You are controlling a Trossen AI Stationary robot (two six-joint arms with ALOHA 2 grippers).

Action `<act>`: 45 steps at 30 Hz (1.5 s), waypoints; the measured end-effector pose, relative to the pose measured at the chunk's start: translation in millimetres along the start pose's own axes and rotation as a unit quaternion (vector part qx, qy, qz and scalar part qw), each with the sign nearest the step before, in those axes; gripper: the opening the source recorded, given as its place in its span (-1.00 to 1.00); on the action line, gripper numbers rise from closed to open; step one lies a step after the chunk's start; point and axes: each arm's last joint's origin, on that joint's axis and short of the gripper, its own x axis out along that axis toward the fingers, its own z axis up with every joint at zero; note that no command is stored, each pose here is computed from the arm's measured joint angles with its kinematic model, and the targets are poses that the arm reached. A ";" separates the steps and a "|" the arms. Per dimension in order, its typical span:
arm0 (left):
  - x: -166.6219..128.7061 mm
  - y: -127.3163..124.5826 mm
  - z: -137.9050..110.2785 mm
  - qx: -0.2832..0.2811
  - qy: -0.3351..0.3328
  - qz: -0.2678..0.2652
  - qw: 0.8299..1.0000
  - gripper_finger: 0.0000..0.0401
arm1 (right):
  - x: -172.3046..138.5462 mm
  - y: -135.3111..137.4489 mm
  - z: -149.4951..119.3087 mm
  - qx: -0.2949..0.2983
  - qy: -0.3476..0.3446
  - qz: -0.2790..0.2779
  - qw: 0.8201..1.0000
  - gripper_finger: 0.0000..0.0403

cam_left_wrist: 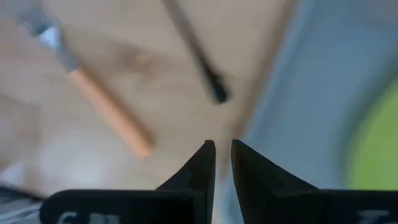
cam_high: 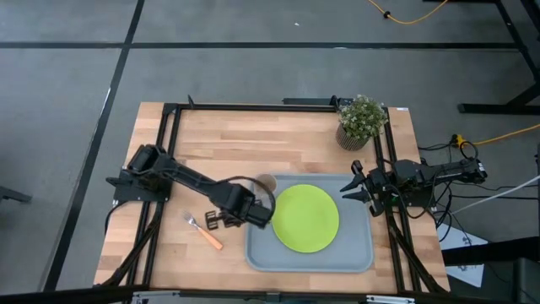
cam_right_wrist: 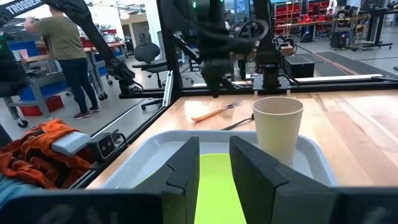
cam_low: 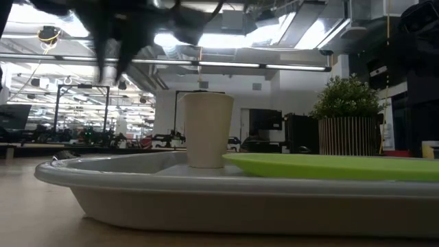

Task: Pick and place plate/cup/fork/spoon on tray
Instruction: Put the orange fork on the gray serving tray to the right side of the green serving tray

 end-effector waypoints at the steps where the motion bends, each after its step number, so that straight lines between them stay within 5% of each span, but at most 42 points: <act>1: 4.1 4.6 -1.7 0.000 0.000 0.014 1.000 -0.78 | 0.0 0.0 0.0 0.001 0.000 0.000 1.000 -0.53; 10: 37.1 26.6 -14.4 -0.002 -0.003 0.032 0.999 -0.78 | 0.0 0.0 0.0 0.014 0.000 0.000 1.000 -0.53; 17: 61.6 24.6 -13.2 0.023 -0.064 -0.083 0.994 -0.78 | 0.0 0.0 0.0 0.014 0.000 0.000 1.000 -0.53; 27: 63.4 62.0 -18.2 -0.069 -0.110 0.014 0.991 -0.78 | 0.0 0.0 0.0 0.024 0.000 0.000 1.000 -0.53; 34: 65.4 66.8 -35.0 -0.078 -0.081 -0.040 0.993 -0.76 | 0.0 -0.1 0.0 0.025 0.000 -0.002 1.000 -0.53; 40: 67.2 76.9 -32.1 -0.150 -0.079 0.059 0.984 -0.76 | 0.0 -0.1 0.0 0.024 0.000 -0.001 1.000 -0.53; 45: 56.1 74.9 -32.0 -0.160 -0.063 0.022 0.985 -0.76 | 0.0 -0.1 0.2 0.024 -0.001 -0.002 1.000 -0.53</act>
